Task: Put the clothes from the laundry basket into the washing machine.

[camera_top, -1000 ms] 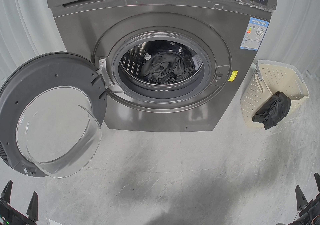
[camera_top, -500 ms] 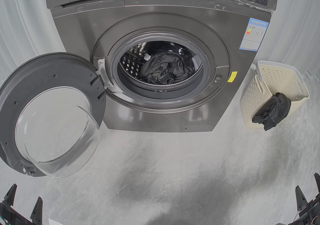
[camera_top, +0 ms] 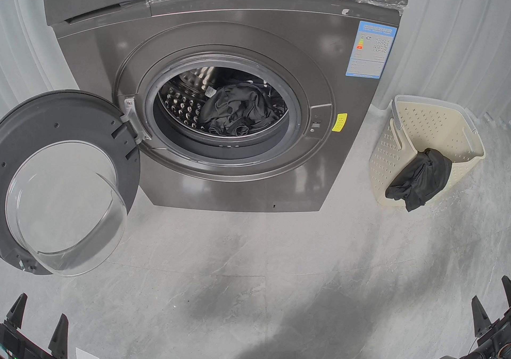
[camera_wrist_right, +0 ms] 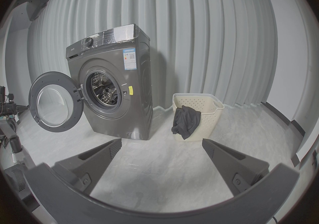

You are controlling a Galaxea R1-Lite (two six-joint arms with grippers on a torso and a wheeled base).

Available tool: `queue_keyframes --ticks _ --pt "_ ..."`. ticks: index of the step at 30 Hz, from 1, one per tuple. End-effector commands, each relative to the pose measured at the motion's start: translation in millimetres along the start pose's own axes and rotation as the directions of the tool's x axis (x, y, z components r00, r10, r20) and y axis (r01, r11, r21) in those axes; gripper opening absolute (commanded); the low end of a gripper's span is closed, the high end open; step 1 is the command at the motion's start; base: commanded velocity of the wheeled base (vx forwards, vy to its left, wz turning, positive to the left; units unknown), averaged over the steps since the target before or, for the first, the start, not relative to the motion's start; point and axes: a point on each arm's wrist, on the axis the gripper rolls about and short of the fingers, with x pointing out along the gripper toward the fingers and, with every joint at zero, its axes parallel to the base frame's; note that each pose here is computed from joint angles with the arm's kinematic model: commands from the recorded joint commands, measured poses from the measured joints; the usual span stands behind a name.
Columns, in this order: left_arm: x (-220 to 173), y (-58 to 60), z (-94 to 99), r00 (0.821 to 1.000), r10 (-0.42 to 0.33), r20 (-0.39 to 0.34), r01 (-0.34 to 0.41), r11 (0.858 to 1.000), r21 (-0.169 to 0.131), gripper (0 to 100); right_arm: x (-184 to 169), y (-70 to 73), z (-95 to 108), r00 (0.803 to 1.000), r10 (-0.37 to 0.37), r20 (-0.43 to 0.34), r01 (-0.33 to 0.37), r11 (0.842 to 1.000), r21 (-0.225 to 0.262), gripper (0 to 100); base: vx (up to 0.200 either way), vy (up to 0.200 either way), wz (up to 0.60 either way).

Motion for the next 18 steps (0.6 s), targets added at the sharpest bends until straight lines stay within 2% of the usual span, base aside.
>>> queue_keyframes --ticks 1,18 --pt "0.7 0.0 -4.9 1.000 0.000 -0.009 0.000 1.000 -0.005 100 0.3 0.0 -5.1 1.000 0.000 -0.004 0.000 1.000 0.001 100 0.000 -0.200 0.00" --pt "0.7 0.0 -4.9 1.000 -0.001 -0.009 0.001 1.000 -0.004 100 0.3 0.0 -5.3 1.000 0.001 -0.006 -0.001 1.000 -0.001 100 0.000 -0.200 0.00"
